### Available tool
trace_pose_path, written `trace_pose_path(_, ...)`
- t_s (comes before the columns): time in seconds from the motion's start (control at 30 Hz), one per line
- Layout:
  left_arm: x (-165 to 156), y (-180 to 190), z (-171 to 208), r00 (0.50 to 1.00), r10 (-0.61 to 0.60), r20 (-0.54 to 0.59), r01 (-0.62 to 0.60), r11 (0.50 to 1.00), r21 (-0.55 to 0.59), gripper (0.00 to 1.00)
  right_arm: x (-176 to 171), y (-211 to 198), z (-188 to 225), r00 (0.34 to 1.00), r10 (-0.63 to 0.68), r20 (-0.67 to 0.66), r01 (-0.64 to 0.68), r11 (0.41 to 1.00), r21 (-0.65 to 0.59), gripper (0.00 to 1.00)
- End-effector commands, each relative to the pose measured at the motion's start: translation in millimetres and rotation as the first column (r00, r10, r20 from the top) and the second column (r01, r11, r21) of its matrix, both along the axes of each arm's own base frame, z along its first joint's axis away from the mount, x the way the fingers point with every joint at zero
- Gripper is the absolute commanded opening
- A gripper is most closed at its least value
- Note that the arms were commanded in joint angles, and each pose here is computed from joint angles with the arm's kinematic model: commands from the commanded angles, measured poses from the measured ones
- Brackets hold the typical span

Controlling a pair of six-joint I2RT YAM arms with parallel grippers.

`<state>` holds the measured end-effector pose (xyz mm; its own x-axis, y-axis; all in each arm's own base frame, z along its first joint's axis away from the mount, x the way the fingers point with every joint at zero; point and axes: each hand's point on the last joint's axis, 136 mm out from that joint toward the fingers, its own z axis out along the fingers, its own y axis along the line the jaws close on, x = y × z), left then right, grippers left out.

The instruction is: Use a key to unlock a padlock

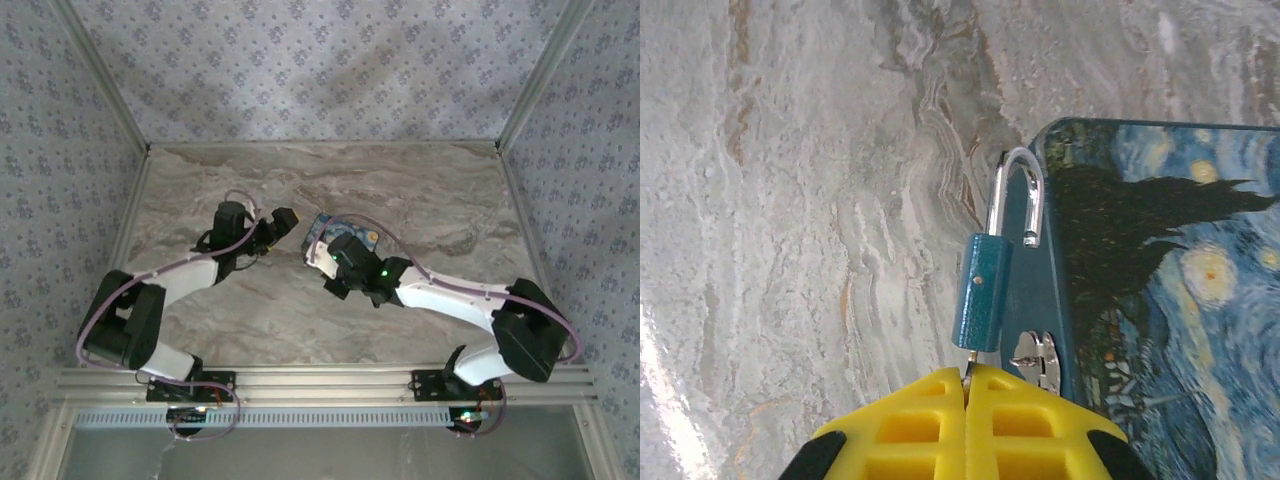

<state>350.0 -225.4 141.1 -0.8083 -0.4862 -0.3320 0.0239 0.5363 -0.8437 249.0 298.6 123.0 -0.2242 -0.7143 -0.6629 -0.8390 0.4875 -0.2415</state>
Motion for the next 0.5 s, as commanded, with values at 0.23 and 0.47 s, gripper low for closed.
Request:
trace_pose_path(0.23, -36.7, 41.6, -6.0, 0.999, 0.046, 0.011, -0.047, 0.978, 0.205, 0.98, 19.2, -47.0, 43.8, 0.976, -0.216, 0.017, 0.209, 0.961, 0.182, 0.00)
trace_pose_path(0.47, -46.8, 56.2, -4.1, 0.998, 0.059, 0.022, -0.063, 0.958, 0.278, 0.98, 40.1, -104.8, 49.9, 0.903, -0.429, -0.038, 0.425, 0.873, 0.239, 0.00)
